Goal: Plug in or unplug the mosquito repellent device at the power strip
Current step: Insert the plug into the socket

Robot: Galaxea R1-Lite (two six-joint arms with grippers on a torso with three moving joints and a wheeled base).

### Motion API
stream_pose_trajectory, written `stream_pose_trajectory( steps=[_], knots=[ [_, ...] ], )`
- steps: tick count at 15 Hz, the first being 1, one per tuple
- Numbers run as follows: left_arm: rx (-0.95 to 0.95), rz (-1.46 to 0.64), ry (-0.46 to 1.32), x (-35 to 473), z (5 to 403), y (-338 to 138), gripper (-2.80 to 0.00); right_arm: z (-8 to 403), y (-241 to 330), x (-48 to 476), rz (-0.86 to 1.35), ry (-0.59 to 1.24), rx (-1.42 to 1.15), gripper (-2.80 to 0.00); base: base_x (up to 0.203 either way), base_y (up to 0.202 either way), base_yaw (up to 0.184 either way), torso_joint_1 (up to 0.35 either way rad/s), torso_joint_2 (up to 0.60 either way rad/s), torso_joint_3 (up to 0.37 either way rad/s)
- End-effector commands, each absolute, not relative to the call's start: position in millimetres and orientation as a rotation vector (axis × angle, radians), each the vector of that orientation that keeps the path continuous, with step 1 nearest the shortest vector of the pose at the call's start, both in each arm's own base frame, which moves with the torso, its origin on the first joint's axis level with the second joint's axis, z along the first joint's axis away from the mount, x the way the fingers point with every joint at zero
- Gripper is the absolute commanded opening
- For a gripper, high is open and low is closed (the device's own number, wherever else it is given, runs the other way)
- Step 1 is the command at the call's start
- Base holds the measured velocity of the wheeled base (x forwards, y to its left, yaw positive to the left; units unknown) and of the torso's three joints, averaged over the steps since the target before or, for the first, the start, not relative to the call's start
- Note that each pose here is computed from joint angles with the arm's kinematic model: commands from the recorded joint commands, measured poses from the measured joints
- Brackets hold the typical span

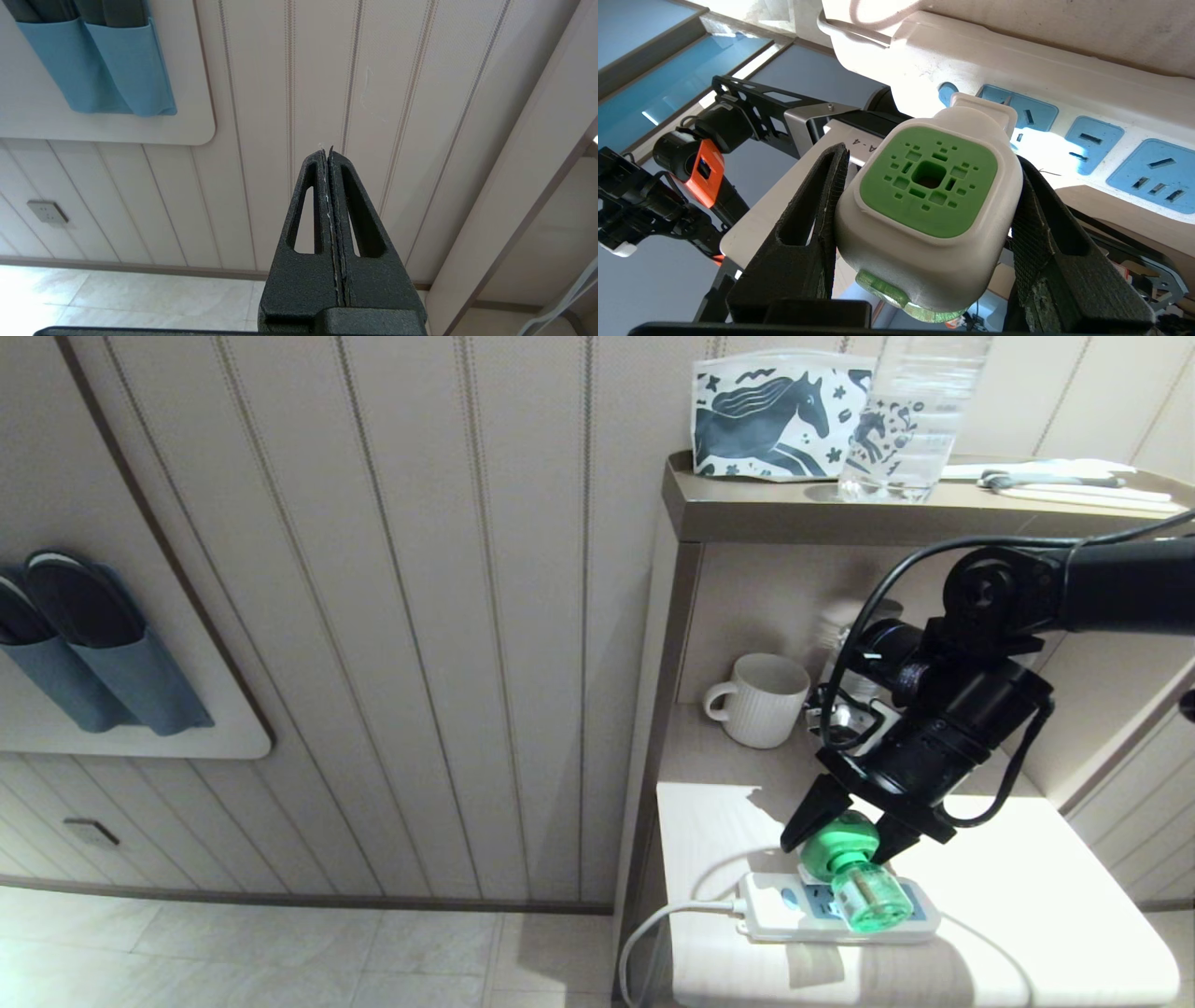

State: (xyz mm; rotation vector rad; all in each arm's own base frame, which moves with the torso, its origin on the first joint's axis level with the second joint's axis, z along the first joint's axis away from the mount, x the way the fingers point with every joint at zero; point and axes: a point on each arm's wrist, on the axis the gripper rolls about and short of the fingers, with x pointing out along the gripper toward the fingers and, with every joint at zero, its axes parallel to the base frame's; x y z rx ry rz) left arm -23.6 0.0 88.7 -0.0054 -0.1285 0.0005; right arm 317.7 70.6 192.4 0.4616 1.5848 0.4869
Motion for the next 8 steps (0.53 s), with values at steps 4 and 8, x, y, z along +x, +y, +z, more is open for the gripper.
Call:
stream_pose_trajectory(
  steps=[4, 8],
  knots=[
    [-0.006, 0.001, -0.13, -23.7, 88.8, 0.0, -2.8, 193.2, 69.1, 314.5, 0.484, 1.597, 0.466, -2.8, 0.0, 0.0, 0.0, 0.0, 0.0, 0.0],
    [-0.006, 0.001, -0.13, -23.7, 88.8, 0.0, -2.8, 199.5, 65.9, 306.9, 0.482, 1.585, 0.464, -2.8, 0.0, 0.0, 0.0, 0.0, 0.0, 0.0]
  ],
)
